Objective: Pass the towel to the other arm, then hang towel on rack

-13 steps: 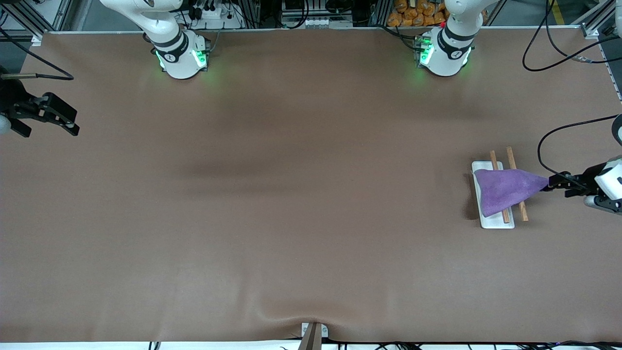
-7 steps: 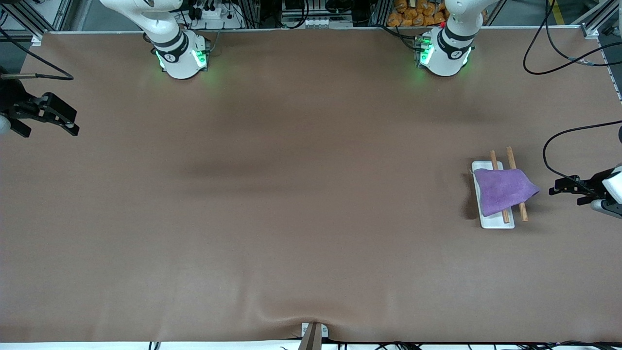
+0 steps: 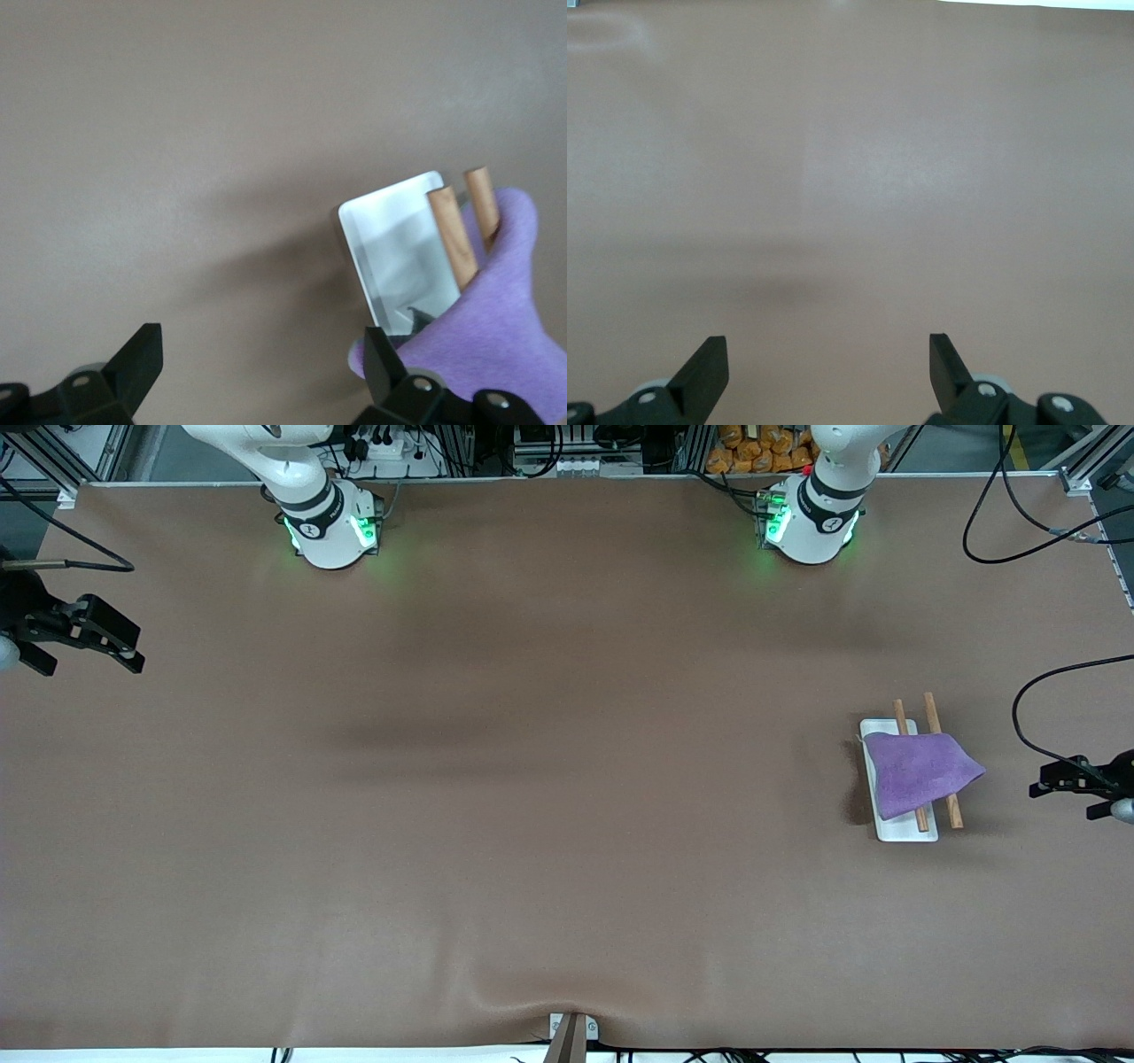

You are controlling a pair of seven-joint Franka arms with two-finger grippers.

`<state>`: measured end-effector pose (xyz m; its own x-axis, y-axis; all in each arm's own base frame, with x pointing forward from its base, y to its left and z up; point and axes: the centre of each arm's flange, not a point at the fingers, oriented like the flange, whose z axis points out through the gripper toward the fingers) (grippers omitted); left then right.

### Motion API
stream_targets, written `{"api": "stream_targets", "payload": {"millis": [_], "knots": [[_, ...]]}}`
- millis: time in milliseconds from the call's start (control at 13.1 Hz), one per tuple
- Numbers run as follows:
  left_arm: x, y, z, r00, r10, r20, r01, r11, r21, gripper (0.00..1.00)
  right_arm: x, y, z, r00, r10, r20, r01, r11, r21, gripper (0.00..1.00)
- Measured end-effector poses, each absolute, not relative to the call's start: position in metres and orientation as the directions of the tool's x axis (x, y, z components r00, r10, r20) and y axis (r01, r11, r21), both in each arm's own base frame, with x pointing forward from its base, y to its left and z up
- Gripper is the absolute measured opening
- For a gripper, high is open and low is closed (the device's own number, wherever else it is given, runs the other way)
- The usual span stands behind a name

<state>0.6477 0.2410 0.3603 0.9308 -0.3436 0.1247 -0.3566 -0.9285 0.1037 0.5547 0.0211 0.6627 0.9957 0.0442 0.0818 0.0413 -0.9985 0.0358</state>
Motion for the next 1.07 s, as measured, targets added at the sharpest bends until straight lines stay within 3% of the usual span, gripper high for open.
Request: {"api": "stream_targets", "payload": {"millis": [841,1070], "knots": [[0.641,0.132,0.488,0.987,-0.149,0.055,-0.157,-0.97,0.185,1.0,0.555,0.018,0.662,0.996,0.039,0.081,0.037,-0.999,0.036,1.0],[0.627,0.089,0.535,0.994,-0.106,0.038,-0.11,-0.987,0.119,1.0,0.555,0.018,0.662,0.996,0.038,0.081,0.035,-0.999,0.036,1.0]]}}
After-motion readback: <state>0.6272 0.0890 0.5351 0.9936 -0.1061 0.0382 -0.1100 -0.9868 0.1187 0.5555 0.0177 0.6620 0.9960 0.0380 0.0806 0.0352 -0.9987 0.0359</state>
